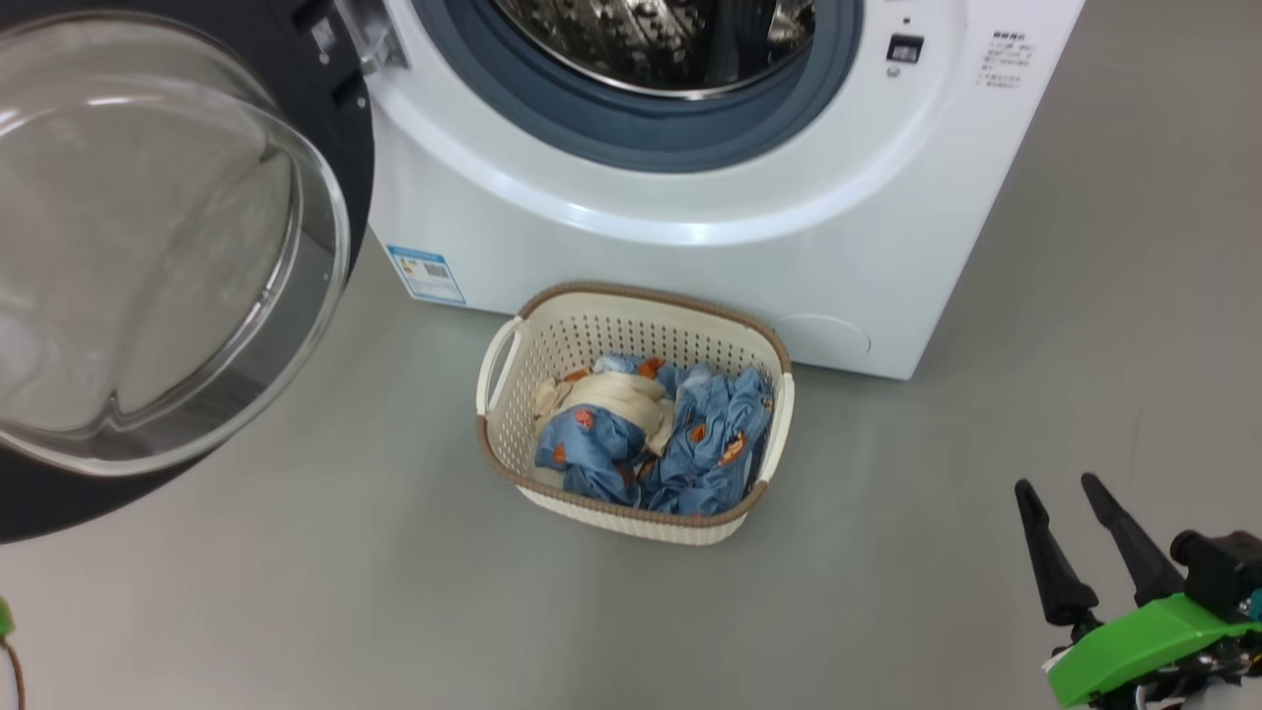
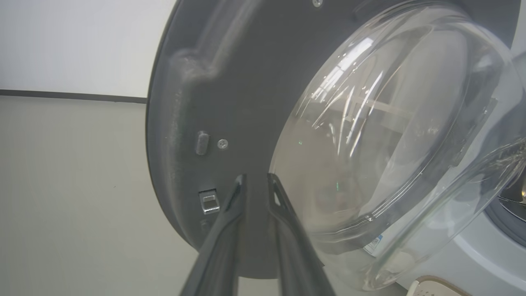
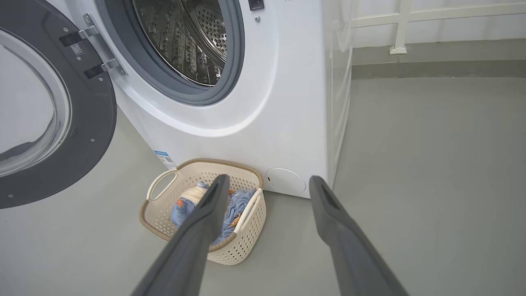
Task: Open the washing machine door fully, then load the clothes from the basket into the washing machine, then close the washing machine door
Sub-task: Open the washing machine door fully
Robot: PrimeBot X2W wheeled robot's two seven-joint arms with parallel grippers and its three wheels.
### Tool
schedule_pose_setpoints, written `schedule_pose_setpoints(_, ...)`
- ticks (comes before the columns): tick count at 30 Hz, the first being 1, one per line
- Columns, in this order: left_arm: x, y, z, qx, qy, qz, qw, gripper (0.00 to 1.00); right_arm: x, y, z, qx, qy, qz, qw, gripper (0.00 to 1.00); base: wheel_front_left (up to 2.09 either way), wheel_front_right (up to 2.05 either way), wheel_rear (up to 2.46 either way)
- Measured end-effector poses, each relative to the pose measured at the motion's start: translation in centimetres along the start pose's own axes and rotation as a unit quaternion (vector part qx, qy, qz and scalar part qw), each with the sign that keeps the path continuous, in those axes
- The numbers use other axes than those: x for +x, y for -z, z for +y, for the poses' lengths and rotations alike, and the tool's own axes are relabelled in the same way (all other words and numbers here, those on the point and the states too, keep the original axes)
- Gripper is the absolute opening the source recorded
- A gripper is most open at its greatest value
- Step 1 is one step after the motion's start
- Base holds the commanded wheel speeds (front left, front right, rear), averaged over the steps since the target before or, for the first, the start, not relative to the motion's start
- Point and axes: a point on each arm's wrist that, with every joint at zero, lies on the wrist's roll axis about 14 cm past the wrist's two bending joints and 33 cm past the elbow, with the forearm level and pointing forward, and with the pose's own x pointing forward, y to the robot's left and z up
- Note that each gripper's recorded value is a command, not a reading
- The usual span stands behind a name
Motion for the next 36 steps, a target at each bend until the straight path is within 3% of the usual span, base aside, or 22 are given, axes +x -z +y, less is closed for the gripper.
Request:
schedule_pose_setpoints(3, -1.3, 0.2, 0.4, -0.004, 0.008, 0.0, 1.0, 0.37, -0.8, -0.3, 0.4, -0.001, -0.001, -0.003, 1.0, 1.0, 0.0, 0.0, 0.0)
schedule_pose_setpoints(6, -2.8, 0.7, 0.1, 0.003, 0.029, 0.004, 1.0, 0.4, -1.6, -0.7, 0.8, -0.001, -0.002, -0.006, 1.0, 1.0, 0.0, 0.0, 0.0)
schedule_pose_setpoints(8, -3.9, 1.3, -0.5, 0.002, 0.046, 0.009, 0.999, 0.47, -2.2, -1.0, 0.8, -0.003, -0.001, -0.009, 1.0, 1.0, 0.0, 0.0, 0.0)
schedule_pose_setpoints(9, -4.3, 1.5, -1.0, 0.0, 0.056, 0.011, 0.998, 0.57, -2.3, -1.2, 0.9, -0.004, 0.0, -0.012, 1.0, 1.0, 0.0, 0.0, 0.0)
schedule_pose_setpoints(11, -5.2, 1.7, -2.1, -0.006, 0.077, 0.011, 0.997, 0.97, -2.8, -1.6, 0.8, -0.005, 0.003, -0.016, 1.0, 1.0, 0.0, 0.0, 0.0)
schedule_pose_setpoints(12, -5.6, 1.9, -2.7, -0.008, 0.089, 0.011, 0.996, 1.0, -3.0, -1.7, 0.7, -0.005, 0.005, -0.018, 1.0, 1.0, 0.0, 0.0, 0.0)
schedule_pose_setpoints(24, -8.7, 2.3, -9.5, -0.043, 0.201, 0.015, 0.979, 1.0, -5.2, -2.8, -1.0, -0.006, 0.035, -0.035, 0.999, 1.0, 0.0, 0.0, 0.0)
schedule_pose_setpoints(36, -10.1, 3.2, -17.0, -0.041, 0.31, 0.031, 0.949, 1.0, -7.8, -2.9, -4.3, 0.004, 0.094, -0.045, 0.995, 1.0, 0.0, 0.0, 0.0)
